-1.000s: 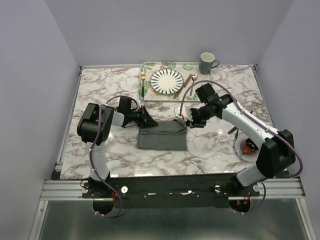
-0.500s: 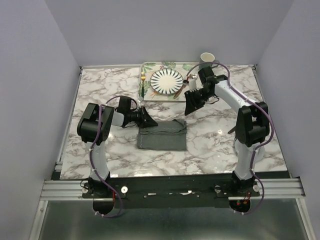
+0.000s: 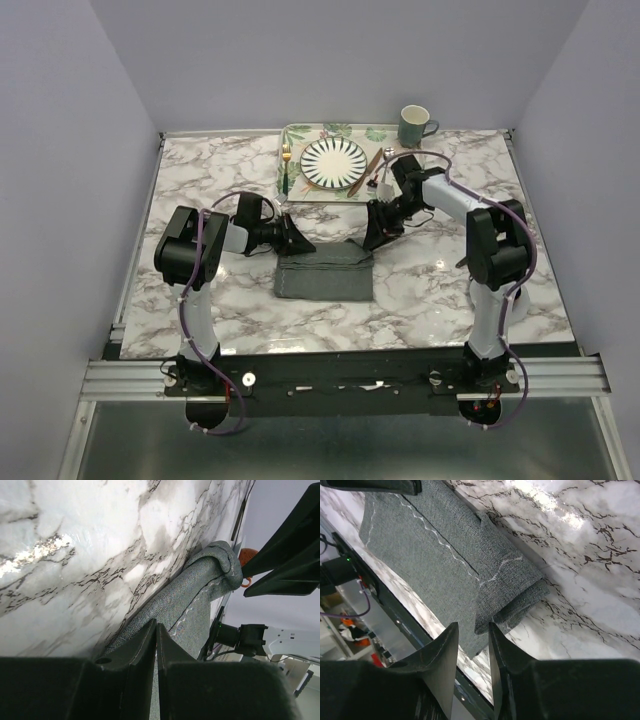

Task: Fold the napkin into a case and place the utensils inside
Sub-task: Fold the lower triangle-folded napkin at the center of the board.

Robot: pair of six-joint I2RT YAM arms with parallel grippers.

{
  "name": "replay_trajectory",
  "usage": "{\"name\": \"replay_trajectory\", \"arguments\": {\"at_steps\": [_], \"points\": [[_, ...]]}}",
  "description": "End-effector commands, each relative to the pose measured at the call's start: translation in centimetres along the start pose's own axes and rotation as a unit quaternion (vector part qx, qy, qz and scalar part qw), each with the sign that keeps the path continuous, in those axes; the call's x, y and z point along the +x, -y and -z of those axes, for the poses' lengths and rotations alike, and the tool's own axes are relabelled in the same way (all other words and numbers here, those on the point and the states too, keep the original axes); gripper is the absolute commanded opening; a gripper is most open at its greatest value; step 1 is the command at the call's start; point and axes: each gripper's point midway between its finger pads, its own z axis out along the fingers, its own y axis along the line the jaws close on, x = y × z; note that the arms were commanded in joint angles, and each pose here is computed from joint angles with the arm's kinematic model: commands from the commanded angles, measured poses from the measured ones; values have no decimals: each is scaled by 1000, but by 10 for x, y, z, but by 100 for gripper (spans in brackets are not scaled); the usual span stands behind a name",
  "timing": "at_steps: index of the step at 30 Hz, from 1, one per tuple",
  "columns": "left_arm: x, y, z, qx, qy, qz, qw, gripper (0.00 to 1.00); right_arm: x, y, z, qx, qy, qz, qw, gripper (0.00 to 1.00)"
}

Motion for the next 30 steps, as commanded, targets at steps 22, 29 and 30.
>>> {"name": "replay_trajectory", "arguments": {"at_steps": [22,29,30], "points": [[-34,15,39,5,94,-25,995,37,33,59,-51,66,-71,-111,989,1],[-48,82,57,53,121,-111,985,46,18,69,-49,92,-63,-87,990,1],[-42,90,48,57,112,-112,986,45,18,70,-49,95,-63,-87,990,1]]}}
